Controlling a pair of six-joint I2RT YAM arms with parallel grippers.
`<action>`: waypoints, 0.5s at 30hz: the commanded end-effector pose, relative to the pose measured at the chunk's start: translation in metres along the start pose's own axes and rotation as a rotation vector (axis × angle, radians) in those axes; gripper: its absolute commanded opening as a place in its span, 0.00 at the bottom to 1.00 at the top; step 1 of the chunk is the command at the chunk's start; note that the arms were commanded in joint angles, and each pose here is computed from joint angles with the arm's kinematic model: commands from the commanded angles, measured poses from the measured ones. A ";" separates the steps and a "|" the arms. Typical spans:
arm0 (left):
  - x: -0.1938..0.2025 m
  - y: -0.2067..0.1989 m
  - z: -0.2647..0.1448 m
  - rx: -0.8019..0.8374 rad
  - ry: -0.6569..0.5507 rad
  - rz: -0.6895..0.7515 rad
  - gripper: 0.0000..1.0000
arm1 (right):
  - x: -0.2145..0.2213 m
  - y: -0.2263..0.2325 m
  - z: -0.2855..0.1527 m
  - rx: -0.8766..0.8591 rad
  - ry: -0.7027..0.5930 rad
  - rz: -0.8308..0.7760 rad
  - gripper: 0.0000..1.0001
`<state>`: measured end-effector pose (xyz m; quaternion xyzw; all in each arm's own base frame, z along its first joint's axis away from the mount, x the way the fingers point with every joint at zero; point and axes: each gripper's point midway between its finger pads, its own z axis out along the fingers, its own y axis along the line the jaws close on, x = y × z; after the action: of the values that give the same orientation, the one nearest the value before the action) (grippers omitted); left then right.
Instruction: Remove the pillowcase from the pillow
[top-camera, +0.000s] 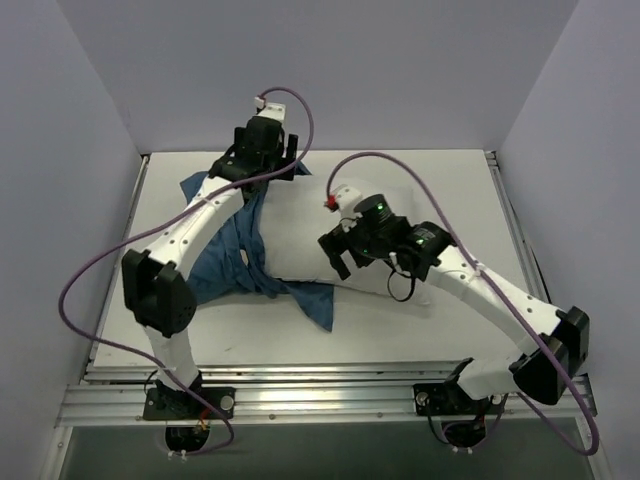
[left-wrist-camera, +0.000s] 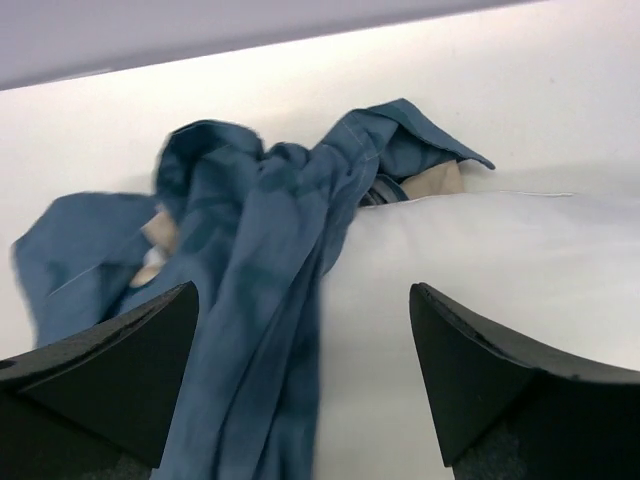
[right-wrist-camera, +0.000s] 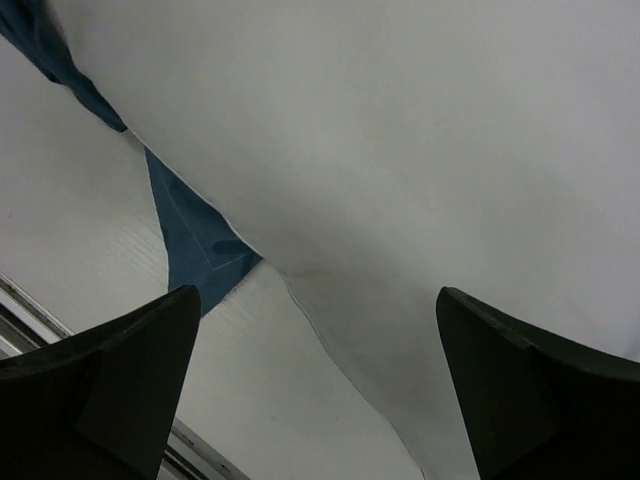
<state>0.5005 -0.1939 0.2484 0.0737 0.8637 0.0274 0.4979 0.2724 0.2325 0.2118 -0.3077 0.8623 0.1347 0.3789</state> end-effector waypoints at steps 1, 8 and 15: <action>-0.051 0.045 -0.080 -0.081 -0.148 -0.185 0.94 | -0.023 0.016 0.018 0.086 -0.048 -0.236 1.00; 0.021 0.111 -0.131 -0.188 -0.008 -0.295 0.94 | -0.021 0.061 0.050 0.137 -0.029 -0.510 1.00; 0.091 0.147 -0.163 -0.234 0.074 -0.385 0.94 | -0.005 0.067 0.091 0.202 0.030 -0.655 1.00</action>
<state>0.3494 -0.0302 0.2851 -0.1410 0.8581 0.0520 0.4911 0.2649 0.3252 0.1431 -0.5292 0.7532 -0.0370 0.3889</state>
